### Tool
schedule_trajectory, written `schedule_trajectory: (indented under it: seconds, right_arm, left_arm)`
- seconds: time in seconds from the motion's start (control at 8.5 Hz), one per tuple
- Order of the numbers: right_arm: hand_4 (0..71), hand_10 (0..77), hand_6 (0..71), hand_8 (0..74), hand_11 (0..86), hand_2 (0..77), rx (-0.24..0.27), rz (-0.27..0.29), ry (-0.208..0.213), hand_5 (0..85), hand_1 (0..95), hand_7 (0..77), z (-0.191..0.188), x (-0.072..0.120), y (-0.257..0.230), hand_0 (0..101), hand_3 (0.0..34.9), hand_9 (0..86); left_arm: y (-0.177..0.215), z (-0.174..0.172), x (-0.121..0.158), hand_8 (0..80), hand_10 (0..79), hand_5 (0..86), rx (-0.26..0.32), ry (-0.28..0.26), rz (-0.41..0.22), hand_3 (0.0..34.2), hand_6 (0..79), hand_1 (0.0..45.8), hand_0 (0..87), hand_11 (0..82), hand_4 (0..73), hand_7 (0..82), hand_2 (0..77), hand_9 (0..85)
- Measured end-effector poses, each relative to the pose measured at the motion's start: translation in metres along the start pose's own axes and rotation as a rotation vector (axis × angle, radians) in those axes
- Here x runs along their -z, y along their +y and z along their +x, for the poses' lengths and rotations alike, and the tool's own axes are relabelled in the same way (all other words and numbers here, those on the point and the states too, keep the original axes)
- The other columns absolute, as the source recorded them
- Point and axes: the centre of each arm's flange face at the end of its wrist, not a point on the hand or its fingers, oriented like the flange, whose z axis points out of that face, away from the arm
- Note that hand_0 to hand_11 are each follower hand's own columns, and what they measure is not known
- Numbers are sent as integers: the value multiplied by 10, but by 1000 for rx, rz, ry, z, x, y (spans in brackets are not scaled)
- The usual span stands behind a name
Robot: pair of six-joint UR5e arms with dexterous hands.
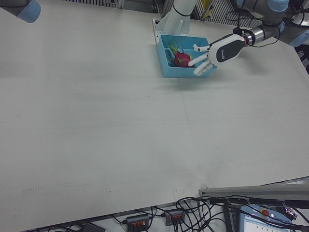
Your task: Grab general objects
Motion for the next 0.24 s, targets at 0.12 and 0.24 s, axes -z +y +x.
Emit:
schedule_trajectory:
  seconds: [0.12,0.24]
  right_arm:
    - [0,0,0,0,5,774,0,0,0,0,949,0,0,0,0,0,0,5]
    - [0,0,0,0,5,774,0,0,0,0,949,0,0,0,0,0,0,5]
  left_arm:
    - [-66,-8,21,11,213,605,37,44,64,286,5,5,781,82,0,44,5,5]
    - [-138,-25,52,11,213,687,102,106,128,292,0,5,782,82,0,114,11,5]
